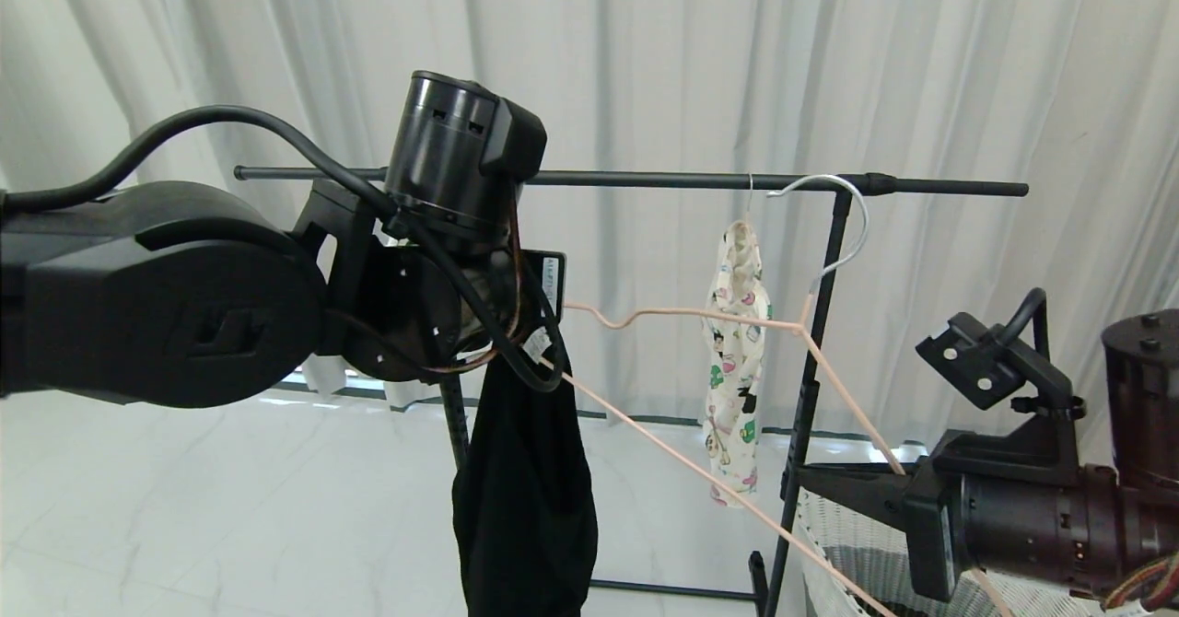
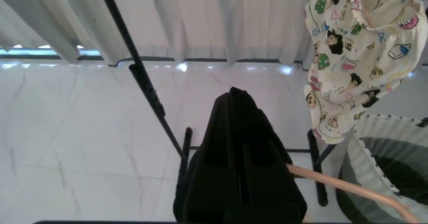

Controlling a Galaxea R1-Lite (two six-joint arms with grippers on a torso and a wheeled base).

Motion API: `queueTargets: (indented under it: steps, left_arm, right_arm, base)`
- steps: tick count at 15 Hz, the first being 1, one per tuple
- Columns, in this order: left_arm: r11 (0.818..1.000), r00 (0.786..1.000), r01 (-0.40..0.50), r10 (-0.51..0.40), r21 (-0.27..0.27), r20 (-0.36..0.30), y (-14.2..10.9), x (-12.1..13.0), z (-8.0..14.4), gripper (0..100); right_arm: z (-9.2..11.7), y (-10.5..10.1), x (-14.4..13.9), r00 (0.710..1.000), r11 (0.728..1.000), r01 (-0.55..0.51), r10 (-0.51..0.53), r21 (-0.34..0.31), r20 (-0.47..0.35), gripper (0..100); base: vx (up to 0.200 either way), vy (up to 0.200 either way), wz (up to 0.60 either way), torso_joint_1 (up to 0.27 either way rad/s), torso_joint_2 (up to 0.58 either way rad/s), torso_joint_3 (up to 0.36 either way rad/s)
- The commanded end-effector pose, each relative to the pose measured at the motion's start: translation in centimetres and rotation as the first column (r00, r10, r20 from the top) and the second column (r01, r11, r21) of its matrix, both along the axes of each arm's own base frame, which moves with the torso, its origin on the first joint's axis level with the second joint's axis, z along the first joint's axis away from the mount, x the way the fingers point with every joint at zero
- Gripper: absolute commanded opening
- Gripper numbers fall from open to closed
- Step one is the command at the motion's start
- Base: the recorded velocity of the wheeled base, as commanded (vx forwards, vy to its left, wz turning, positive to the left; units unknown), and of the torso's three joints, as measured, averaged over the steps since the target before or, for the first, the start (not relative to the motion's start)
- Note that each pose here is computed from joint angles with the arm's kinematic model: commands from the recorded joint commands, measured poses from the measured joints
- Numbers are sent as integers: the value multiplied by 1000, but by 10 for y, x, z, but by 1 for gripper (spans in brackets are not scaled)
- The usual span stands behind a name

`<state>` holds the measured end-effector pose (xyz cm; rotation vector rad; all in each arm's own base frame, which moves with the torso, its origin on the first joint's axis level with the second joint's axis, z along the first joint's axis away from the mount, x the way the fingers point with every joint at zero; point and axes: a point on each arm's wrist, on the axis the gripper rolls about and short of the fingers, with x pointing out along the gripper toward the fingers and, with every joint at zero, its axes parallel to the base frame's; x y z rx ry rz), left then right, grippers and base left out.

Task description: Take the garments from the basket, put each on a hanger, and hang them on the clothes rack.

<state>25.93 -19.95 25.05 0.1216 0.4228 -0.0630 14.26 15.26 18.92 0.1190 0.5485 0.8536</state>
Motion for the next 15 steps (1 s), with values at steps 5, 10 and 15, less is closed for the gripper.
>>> queueTargets:
  steps: [5,10,15]
  left_arm:
    - [1000,1000,17,-17,-1,2,-4,-4,1,0]
    - [990,990,141,-141,-7,2,-33,-30,2,0]
    - [971,971,238,-238,-37,2,-46,-45,7,0]
  right_arm:
    - [-7,15,9,1000,1000,9,-9,-12,-4,0]
    - [-10,34,7,999,999,-45,44,-23,-13,0]
    - [-11,52,16,998,1000,-28,28,-2,-60,0]
  base:
    - [0,0,0,0,0,0]
    - [0,0,0,0,0,0]
    - [0,0,0,0,0,0]
